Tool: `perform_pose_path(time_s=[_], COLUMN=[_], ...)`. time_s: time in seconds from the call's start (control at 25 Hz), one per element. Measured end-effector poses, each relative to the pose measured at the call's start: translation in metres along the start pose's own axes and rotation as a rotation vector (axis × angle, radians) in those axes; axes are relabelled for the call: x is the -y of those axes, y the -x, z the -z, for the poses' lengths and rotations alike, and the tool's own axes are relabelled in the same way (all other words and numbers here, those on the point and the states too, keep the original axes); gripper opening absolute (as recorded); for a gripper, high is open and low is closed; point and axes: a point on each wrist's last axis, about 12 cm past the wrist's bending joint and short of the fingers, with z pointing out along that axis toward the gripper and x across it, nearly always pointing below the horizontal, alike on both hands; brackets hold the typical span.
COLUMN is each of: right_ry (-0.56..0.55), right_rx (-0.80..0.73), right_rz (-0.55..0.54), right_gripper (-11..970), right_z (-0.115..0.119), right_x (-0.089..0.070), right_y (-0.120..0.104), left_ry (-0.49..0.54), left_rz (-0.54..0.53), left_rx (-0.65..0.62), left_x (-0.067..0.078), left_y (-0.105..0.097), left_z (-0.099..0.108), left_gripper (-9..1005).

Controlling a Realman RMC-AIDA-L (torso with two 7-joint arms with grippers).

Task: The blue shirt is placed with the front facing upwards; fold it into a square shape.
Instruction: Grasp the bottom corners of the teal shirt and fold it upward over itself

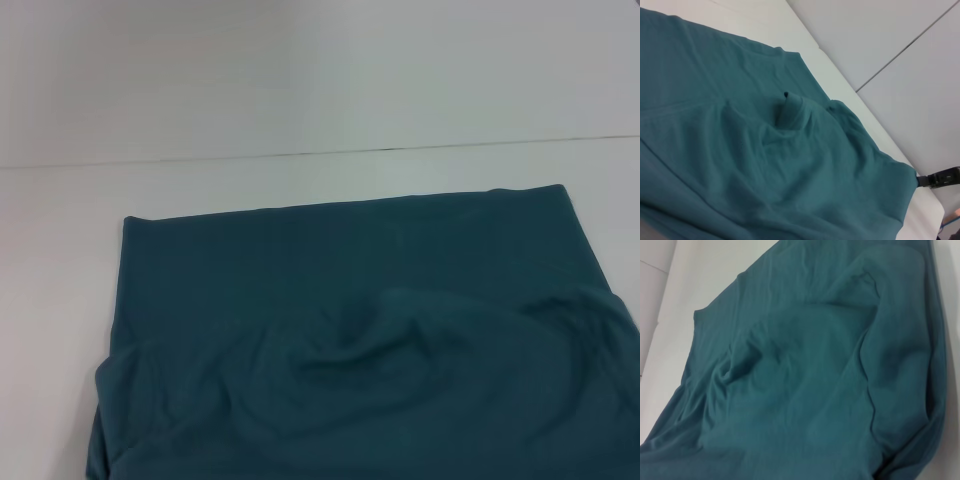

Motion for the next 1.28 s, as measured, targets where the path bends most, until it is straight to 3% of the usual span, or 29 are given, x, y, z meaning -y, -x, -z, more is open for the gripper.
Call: perform_pose_path(time_s=[0.2,0.32,0.56,0.8,0.96,1.12,1.28], right_ry=[0.019,0.045,0.041,0.008,-0.031,-0.059,-0.099], right_rx=[0.015,0.07,0.16,0.207,0.259,0.307,0.34], right_rz=[0.0,-0.003,0.033,0.103,0.119,0.138,0.14], right_gripper=[75,77,79,81,83,84,86], right_z=[0.0,-0.001,-0.01,-0.035,-0.051,-0.065,-0.078], right_x=[-0.001,-0.003,-0.01,-0.034,-0.044,-0.056,-0.06], right_y=[0.002,0.016,0.075,0.139,0.168,0.191,0.204], left_ry=[-0.004,-0.01,-0.015,0.061,0.129,0.202,0.257], left_rz=[0.009,0.039,0.011,-0.018,-0.03,-0.063,-0.095], left_rx=[-0.007,-0.002,0.015,0.037,0.071,0.084,0.084], left_x=[-0.002,-0.01,-0.024,-0.04,-0.046,-0.054,-0.056], left_y=[0.006,0.019,0.06,0.108,0.134,0.164,0.177], left_z=[0.0,-0.001,-0.007,-0.008,-0.016,-0.037,-0.049], left_gripper=[6,6,6,7,7,6,7])
